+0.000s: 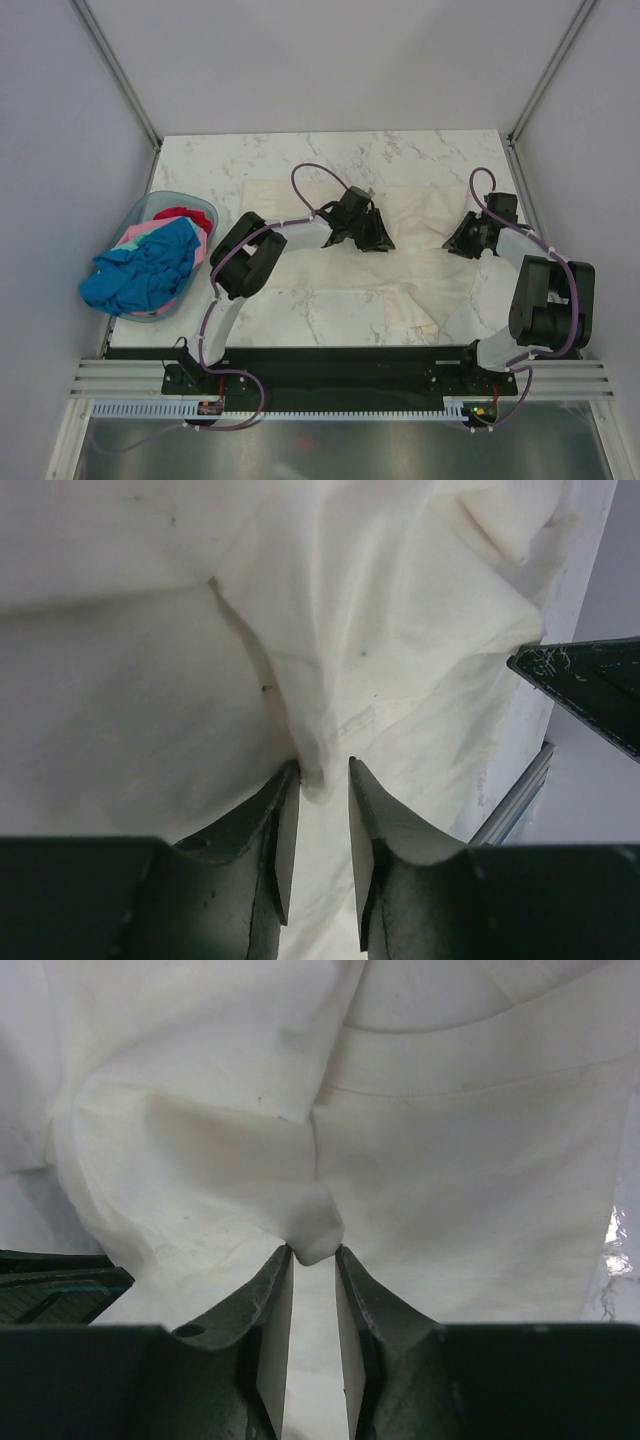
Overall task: Fold and stack the t-shirts
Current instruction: Fold the tshirt
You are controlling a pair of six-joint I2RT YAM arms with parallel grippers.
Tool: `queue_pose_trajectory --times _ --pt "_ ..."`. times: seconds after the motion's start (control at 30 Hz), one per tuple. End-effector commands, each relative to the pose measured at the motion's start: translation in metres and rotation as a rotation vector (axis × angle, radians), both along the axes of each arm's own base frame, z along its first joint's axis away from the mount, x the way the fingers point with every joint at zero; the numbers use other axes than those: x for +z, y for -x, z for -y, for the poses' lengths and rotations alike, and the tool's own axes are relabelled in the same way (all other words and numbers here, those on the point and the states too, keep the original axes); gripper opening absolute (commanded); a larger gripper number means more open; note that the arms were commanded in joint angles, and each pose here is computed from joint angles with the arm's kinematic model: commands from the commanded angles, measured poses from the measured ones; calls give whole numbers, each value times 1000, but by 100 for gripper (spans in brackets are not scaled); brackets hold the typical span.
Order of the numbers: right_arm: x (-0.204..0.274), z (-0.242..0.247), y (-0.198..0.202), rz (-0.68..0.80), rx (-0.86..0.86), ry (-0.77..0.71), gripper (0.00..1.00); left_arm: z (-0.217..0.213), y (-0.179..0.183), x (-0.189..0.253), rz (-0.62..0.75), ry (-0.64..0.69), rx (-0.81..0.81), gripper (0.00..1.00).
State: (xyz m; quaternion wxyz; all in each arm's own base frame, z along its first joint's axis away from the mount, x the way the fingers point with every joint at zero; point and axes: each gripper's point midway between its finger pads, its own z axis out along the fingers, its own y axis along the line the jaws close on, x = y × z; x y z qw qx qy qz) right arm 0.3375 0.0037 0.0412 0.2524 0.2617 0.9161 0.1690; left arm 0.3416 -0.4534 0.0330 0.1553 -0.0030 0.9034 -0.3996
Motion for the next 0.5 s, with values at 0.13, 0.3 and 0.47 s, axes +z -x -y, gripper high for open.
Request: queue_pose_trajectory --times 0.13,0.3,0.47 --pt "4 2 -4 34 -13 9 21 18 -11 22 26 62 1 19" --pt "8 1 -3 38 -21 0 1 10 -5 31 19 32 -7 2" --pt "19 -6 -3 52 -26 -18 0 4 -3 51 30 27 -10 2"
